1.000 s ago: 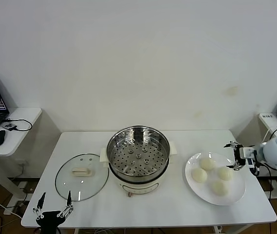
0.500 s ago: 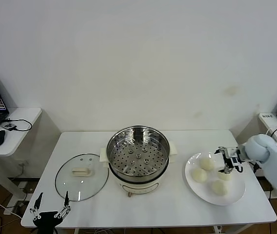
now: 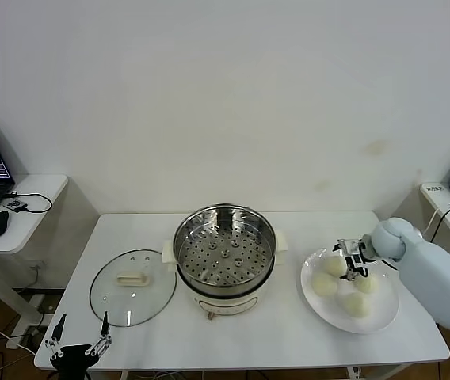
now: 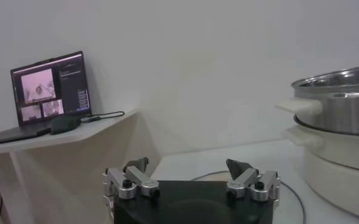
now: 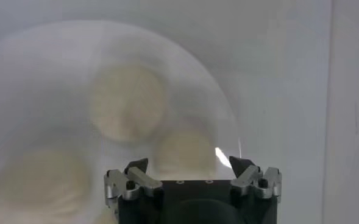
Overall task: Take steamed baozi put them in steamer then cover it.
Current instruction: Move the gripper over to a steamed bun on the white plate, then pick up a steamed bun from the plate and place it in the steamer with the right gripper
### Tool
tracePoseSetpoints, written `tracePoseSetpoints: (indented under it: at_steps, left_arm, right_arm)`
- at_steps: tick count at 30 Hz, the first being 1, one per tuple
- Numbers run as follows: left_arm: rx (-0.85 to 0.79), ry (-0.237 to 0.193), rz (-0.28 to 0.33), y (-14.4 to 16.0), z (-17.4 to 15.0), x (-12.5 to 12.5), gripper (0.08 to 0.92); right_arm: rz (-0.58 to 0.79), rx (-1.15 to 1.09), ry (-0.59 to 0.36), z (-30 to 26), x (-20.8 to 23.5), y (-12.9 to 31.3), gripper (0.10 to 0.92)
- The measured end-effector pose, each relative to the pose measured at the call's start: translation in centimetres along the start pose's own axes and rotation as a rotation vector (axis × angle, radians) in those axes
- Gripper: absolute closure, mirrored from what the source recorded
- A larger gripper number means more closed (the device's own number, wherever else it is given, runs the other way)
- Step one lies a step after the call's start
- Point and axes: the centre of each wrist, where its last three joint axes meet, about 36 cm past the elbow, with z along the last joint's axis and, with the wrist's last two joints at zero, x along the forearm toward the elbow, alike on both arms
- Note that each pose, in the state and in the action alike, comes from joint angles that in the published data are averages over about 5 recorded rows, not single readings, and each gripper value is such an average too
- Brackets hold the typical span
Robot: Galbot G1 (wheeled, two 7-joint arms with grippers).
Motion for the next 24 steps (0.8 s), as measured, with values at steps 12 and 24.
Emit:
tracePoseSetpoints:
  at_steps: [12, 24]
  left_arm:
    - [-0.002, -0.001, -0.002, 0.1, 0.0, 0.0, 0.177]
    - [-0.001, -0.005, 0.005, 0.0, -0.1, -0.1, 0.177]
  right_arm:
    - [-0.013, 0.000, 0.014, -0.2, -0.8, -0.2, 0.369]
    - [-0.002, 0.001, -0.007, -0.1, 2.7, -1.3, 0.394]
